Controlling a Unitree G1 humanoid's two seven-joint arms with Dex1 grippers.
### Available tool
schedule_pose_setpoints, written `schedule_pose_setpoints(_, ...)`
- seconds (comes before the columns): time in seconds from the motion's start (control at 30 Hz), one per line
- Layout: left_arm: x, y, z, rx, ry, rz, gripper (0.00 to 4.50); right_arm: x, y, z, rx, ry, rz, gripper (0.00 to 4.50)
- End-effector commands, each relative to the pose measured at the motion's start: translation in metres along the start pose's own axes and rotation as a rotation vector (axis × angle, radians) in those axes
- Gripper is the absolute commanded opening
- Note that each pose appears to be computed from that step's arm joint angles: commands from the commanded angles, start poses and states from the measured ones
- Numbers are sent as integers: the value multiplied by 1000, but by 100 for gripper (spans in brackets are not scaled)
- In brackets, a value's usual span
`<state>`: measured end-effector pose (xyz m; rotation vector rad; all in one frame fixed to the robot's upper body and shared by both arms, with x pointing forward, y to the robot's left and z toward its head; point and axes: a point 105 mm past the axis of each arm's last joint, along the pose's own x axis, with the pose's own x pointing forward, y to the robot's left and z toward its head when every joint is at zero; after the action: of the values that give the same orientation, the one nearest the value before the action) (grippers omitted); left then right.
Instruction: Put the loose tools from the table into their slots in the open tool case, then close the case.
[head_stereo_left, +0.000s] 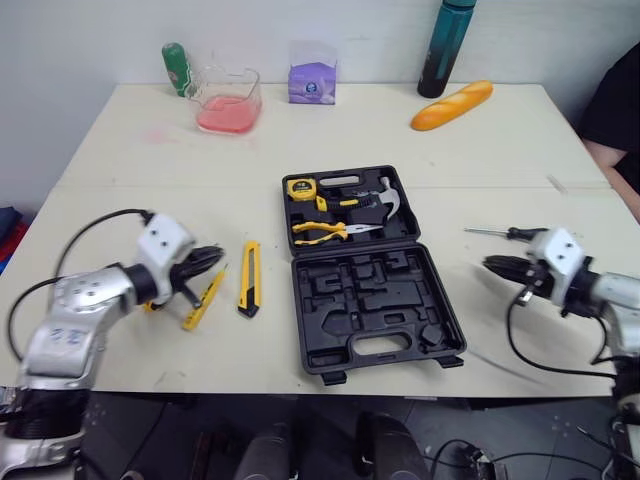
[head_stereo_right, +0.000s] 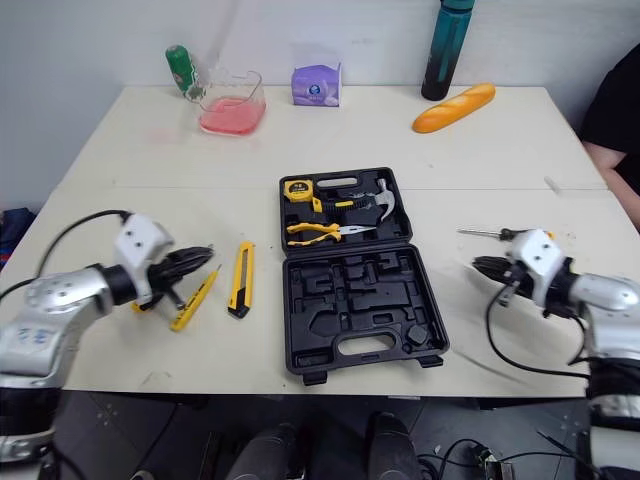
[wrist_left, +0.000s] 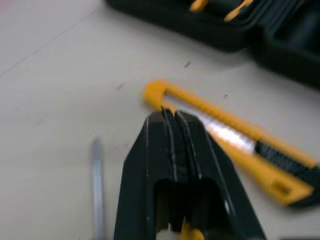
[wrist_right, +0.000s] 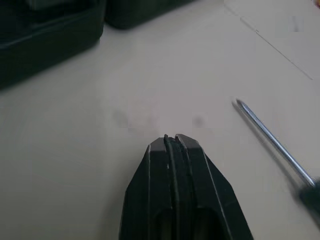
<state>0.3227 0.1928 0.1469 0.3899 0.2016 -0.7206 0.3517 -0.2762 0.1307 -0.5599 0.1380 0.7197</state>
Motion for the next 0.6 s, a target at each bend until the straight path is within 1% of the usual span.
schedule_pose_setpoints(0.03,14,-9,4,28,14,-23,5,13,-9,11,-31,9,-35,0)
schedule_pose_setpoints(0.1,24,-13,6,-9,11,-30,5,22,-7,15,-51,11,-23,0)
schedule_pose_setpoints(0.2,35,-23,7,-23,20,-70,5,34,-6,21,-63,7,-23,0)
schedule_pose_setpoints(0.27,47,-31,3,-25,53,-102,5,48,-6,27,-73,6,-25,0)
schedule_pose_setpoints(0.4,58,-30,1,-34,87,-94,5,62,-5,34,-95,15,-12,0)
schedule_pose_setpoints(0.6,71,-37,5,-53,87,-130,5,73,3,48,-96,-19,31,0)
